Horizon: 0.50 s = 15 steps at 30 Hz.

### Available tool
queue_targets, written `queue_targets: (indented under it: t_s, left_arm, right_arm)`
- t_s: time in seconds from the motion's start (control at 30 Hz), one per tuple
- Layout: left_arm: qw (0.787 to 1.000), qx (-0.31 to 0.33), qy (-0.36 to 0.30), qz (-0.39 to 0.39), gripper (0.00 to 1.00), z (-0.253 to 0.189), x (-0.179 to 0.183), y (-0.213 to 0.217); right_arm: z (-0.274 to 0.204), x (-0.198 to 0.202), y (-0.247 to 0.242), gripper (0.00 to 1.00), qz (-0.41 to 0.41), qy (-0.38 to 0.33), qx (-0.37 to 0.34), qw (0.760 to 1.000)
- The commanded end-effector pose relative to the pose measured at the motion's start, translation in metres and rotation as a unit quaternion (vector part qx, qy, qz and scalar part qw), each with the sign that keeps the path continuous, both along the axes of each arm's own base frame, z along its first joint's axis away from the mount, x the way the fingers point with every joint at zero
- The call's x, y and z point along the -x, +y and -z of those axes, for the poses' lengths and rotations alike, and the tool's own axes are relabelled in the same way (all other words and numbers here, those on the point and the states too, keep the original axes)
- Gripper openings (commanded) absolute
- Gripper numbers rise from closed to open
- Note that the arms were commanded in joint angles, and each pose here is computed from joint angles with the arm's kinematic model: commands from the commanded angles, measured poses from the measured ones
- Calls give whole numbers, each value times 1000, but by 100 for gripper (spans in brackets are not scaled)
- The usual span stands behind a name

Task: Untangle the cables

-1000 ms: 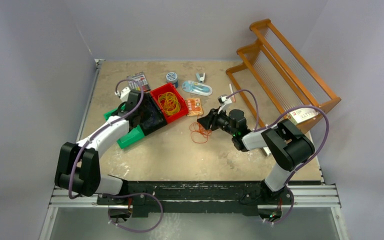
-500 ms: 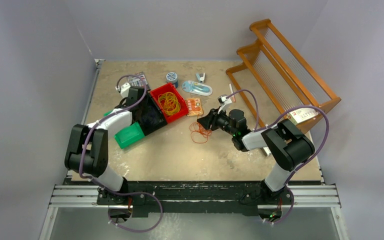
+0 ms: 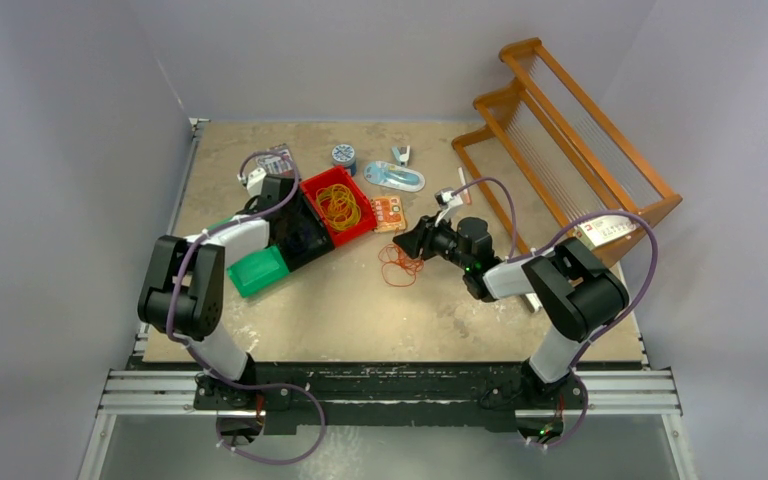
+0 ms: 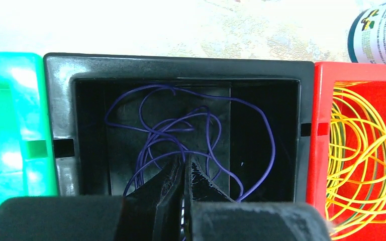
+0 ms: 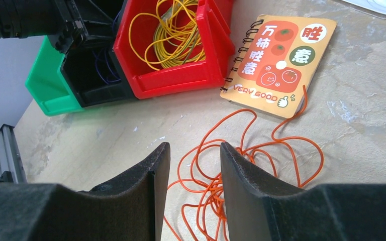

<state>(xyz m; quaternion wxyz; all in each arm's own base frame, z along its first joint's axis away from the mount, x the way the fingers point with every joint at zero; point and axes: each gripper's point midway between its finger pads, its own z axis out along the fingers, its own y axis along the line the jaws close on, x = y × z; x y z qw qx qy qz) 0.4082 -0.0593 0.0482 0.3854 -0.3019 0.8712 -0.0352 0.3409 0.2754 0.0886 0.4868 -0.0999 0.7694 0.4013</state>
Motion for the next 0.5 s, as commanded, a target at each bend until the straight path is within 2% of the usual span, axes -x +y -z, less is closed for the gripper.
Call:
queue_targets:
  t_s: [0.0, 0.17, 0.47]
  left_arm:
    - [999, -5, -47, 2, 2, -38, -20, -1]
    - [997, -26, -78, -14, 17, -71, -21, 5]
    - [993, -61, -92, -29, 32, -102, -17, 12]
  right_arm:
    - [-23, -5, 7, 44, -12, -34, -17, 999]
    - [-26, -5, 7, 44, -12, -37, -18, 999]
    - [-28, -4, 6, 44, -11, -39, -17, 999]
